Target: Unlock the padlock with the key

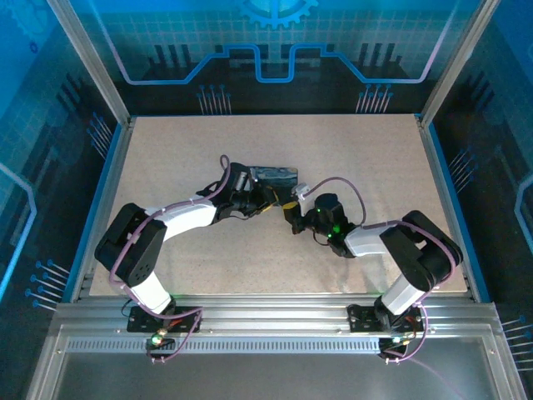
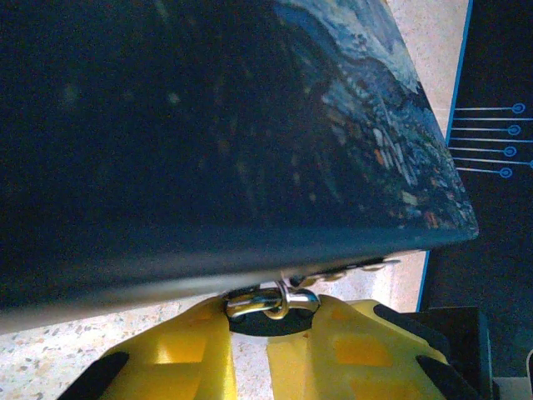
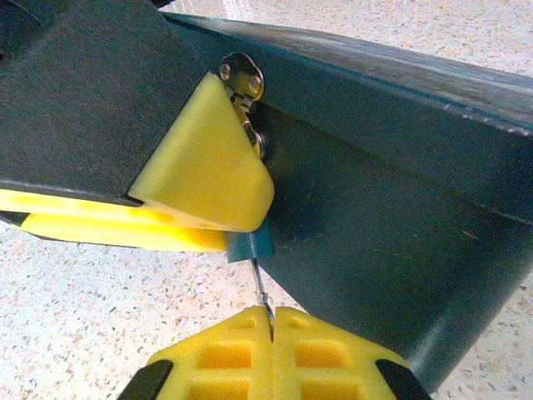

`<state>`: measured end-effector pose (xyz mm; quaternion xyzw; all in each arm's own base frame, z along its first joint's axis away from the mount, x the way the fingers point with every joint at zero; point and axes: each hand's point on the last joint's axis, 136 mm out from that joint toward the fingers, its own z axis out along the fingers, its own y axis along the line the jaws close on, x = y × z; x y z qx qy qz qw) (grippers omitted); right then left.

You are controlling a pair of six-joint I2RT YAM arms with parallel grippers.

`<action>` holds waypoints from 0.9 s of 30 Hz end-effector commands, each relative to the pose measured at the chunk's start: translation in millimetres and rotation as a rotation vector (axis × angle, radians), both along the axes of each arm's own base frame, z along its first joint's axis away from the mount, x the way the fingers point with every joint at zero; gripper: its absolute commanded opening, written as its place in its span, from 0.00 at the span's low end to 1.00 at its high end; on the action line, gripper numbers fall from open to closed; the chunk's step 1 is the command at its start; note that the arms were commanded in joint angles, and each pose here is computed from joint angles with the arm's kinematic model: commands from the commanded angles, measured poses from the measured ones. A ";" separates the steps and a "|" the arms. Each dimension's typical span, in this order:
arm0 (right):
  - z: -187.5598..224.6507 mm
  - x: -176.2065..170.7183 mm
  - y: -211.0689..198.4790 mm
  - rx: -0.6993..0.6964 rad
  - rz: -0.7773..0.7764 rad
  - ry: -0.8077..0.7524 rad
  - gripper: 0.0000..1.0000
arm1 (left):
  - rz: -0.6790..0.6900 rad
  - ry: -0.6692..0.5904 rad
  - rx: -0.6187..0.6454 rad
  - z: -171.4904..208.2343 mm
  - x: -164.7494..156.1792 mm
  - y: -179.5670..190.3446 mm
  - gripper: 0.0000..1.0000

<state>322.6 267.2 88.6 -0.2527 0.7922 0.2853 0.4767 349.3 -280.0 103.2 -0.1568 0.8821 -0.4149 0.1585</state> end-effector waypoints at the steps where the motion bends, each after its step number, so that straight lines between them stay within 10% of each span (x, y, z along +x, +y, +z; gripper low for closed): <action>1: 44.3 11.4 24.7 0.089 0.051 -0.158 0.00 | -0.105 0.027 -0.089 22.2 -23.1 -22.8 0.07; 27: 52.0 20.5 24.2 0.185 0.146 -0.143 0.00 | -0.118 0.022 -0.095 30.3 -24.4 -24.2 0.07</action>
